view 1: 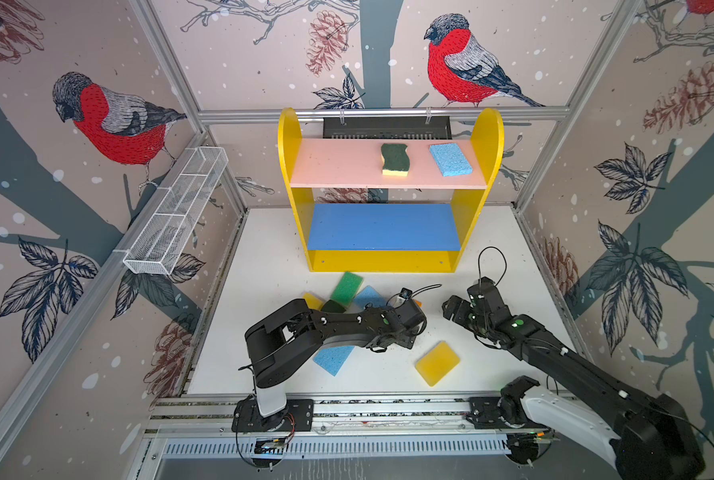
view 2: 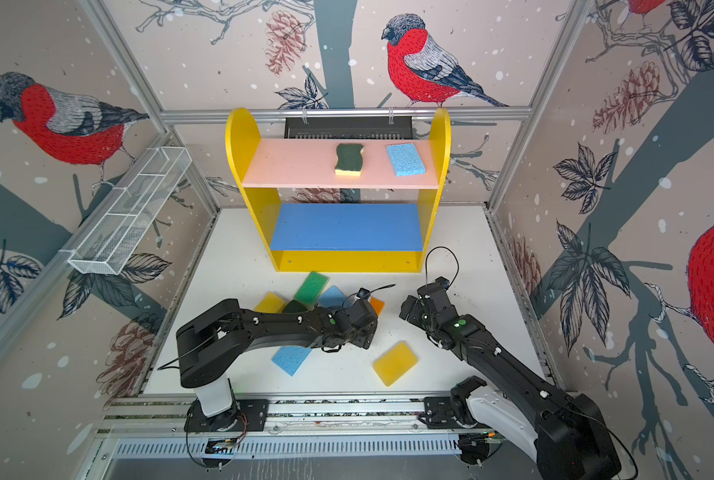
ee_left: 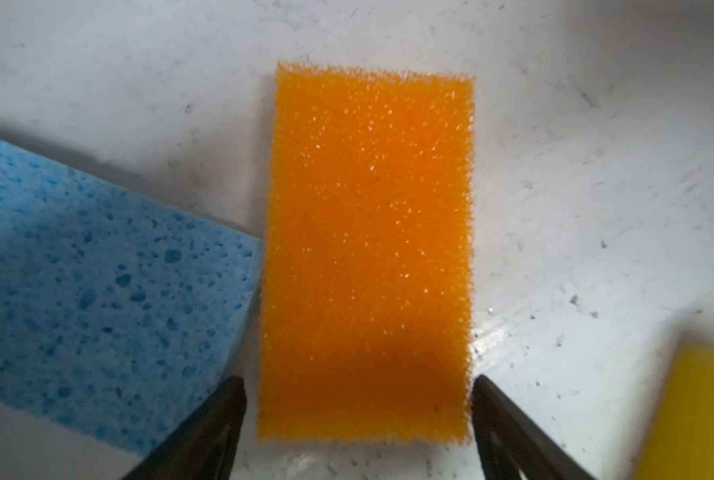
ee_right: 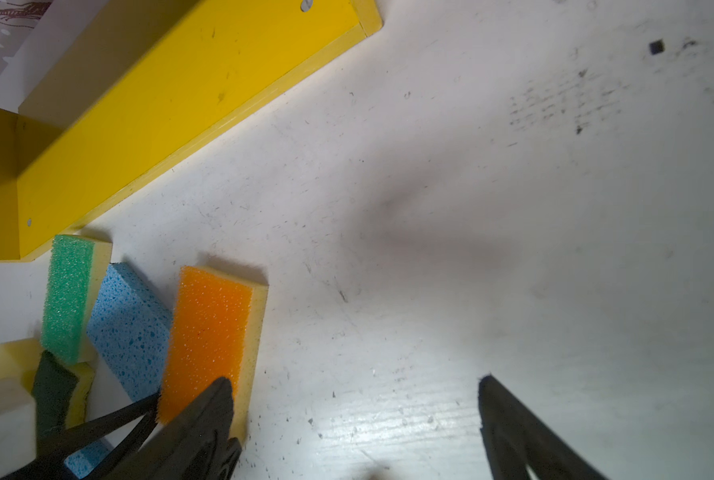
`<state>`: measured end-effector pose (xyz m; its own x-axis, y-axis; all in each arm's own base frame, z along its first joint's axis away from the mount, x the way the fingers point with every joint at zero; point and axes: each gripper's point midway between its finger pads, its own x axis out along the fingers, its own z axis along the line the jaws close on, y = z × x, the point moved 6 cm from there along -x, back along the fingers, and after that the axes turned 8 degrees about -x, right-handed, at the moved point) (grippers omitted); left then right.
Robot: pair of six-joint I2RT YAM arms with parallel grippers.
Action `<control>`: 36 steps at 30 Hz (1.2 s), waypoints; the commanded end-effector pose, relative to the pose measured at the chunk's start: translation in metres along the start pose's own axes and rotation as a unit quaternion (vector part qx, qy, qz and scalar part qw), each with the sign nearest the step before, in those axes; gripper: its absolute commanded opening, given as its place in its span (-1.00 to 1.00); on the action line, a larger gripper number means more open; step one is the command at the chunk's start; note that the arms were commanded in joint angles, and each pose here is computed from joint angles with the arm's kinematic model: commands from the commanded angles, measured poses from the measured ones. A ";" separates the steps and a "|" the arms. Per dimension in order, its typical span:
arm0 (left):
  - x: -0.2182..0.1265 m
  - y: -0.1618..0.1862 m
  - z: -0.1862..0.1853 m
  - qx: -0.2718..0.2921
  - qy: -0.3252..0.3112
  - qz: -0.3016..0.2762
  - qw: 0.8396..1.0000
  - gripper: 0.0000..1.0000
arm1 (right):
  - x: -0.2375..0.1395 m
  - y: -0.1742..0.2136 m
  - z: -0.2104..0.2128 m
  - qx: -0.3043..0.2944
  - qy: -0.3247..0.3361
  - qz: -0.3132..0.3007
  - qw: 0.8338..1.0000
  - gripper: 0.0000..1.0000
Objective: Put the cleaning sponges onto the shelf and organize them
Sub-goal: 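Close the left gripper on the orange sponge while the right gripper draws back, then lift the orange sponge with the left gripper toward the shelf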
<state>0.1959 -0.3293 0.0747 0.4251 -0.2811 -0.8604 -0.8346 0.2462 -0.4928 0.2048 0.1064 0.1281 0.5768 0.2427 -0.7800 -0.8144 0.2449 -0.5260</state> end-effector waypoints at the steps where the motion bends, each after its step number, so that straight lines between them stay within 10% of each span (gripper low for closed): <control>1: 0.003 -0.004 -0.003 -0.009 0.007 -0.005 1.000 0.69 | 0.001 -0.001 0.002 -0.010 -0.008 0.002 1.000 0.85; 36: 0.007 0.004 0.002 -0.010 -0.011 0.031 0.999 0.27 | 0.007 -0.001 0.000 -0.010 -0.019 0.015 1.000 0.85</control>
<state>0.2035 -0.3344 0.0702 0.4234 -0.2592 -0.8681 -0.8484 0.2227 -0.4803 0.2069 0.1056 0.1200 0.5443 0.2721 -0.7935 -0.8378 0.2242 -0.4978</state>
